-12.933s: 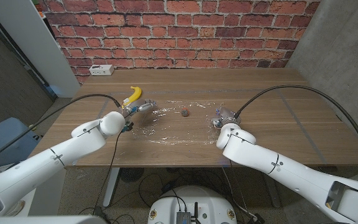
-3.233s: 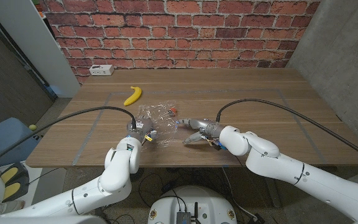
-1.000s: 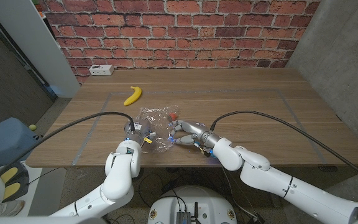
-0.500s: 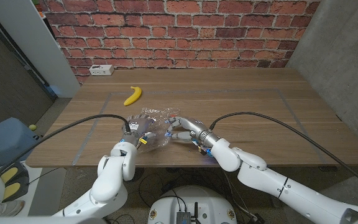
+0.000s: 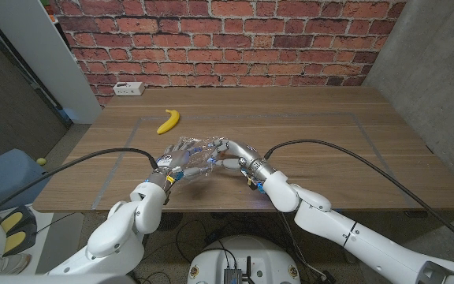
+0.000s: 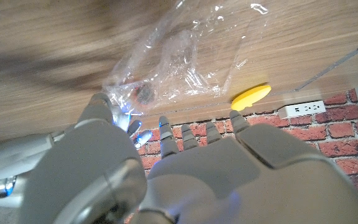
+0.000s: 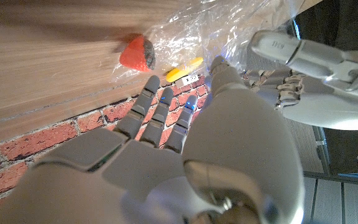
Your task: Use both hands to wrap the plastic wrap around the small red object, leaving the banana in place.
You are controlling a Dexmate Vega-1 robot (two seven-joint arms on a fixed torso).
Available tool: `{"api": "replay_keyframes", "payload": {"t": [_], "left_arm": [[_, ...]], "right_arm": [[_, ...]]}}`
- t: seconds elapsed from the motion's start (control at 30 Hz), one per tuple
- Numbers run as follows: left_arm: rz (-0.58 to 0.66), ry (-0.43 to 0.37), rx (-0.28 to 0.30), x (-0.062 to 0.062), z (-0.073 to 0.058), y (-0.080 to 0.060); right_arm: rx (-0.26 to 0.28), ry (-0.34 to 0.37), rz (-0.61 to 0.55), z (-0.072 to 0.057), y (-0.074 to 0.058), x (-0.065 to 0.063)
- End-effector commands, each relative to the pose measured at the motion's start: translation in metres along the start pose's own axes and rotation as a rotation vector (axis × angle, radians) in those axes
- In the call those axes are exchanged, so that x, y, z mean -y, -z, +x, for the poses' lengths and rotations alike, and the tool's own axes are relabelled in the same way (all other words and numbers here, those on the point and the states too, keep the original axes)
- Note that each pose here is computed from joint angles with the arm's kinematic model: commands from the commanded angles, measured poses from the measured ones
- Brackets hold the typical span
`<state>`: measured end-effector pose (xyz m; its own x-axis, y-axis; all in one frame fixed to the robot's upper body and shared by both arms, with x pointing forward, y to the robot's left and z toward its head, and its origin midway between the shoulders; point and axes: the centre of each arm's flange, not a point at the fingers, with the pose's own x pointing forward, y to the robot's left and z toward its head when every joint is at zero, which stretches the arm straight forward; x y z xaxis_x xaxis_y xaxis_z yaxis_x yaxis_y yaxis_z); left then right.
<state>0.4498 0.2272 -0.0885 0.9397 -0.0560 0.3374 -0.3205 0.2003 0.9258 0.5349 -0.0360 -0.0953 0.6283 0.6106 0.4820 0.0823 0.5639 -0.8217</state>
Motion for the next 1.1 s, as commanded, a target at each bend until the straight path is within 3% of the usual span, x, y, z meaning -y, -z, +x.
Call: {"api": "replay_keyframes", "payload": {"t": [0.03,0.23,0.5,0.7,1.1], "left_arm": [[0.151,-0.027,-0.103,0.005,-0.012,-0.015],[0.194,-0.069,-0.173,0.005,-0.009,-0.012],[0.226,-0.232,-0.251,0.002,-0.003,-0.004],[0.235,-0.312,-0.249,-0.006,0.007,0.002],[0.235,-0.305,-0.204,-0.037,0.037,0.009]], "right_arm": [[-0.013,0.083,0.039,0.01,-0.002,0.01],[-0.026,0.115,0.034,0.014,0.0,0.016],[-0.044,0.143,0.043,0.018,0.007,0.023],[-0.053,0.152,0.043,0.019,0.011,0.028],[-0.068,0.17,0.051,0.034,0.024,0.036]]}}
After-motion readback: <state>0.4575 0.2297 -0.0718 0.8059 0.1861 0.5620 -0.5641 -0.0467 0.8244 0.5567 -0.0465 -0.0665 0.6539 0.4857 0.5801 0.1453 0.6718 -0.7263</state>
